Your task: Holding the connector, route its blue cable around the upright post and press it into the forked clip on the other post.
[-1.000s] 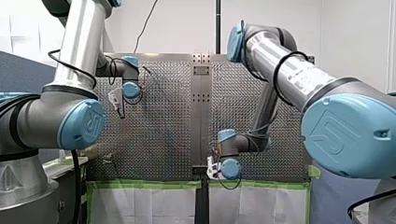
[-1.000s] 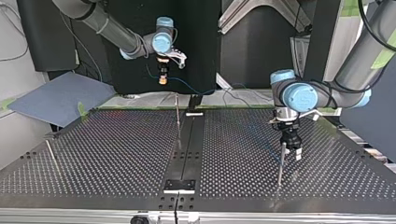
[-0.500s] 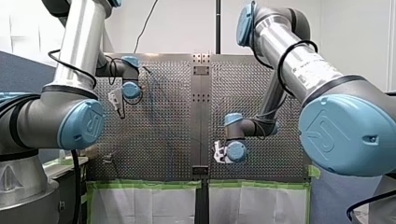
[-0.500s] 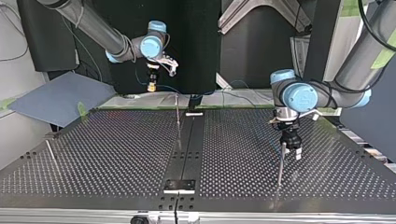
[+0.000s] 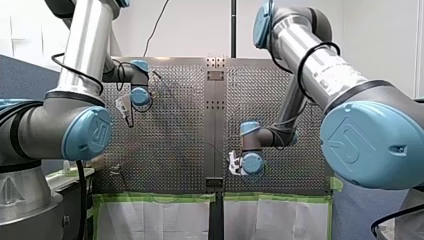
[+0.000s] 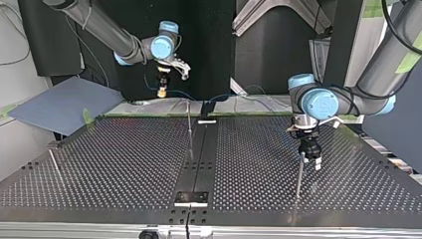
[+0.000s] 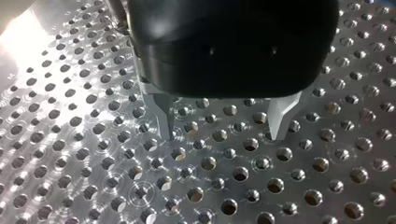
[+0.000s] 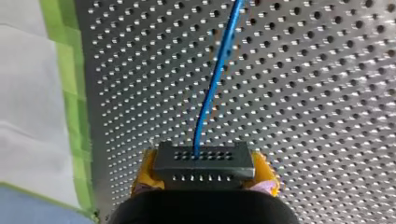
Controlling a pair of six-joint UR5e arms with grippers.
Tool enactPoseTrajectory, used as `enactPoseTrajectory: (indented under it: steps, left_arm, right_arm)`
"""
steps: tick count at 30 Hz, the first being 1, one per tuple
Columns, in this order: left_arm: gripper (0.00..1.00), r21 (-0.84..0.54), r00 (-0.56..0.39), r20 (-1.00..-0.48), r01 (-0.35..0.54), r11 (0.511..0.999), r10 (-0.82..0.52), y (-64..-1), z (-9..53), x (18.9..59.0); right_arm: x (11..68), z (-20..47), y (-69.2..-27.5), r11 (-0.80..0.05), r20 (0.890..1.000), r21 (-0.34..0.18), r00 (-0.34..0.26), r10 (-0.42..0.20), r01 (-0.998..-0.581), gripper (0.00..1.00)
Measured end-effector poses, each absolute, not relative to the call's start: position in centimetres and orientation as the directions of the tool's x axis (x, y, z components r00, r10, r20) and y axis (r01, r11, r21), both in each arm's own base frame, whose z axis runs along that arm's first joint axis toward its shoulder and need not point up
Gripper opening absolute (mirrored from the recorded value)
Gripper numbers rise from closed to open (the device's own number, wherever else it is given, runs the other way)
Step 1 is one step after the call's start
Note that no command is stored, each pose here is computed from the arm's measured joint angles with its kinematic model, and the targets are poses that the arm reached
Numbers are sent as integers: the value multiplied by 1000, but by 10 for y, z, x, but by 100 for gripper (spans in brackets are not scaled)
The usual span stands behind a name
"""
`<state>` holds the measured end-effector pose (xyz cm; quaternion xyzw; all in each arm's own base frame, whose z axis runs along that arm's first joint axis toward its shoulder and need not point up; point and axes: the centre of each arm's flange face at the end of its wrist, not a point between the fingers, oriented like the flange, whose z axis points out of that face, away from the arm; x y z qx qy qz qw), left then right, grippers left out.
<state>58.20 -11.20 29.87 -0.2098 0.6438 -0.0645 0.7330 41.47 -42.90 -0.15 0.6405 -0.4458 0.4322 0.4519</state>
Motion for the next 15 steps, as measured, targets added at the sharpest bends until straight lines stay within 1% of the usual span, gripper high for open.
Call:
enactPoseTrajectory:
  steps: [5, 15]
  left_arm:
    - [100, -390, 160, -917, -178, 903, -365, -112, 298, 582]
    - [100, -389, 153, -919, -192, 901, -364, -111, 297, 580]
  right_arm:
    - [413, -12, -427, -191, 953, 199, 235, -193, -961, 38]
    - [410, -17, -427, -187, 950, 202, 239, -201, -961, 38]
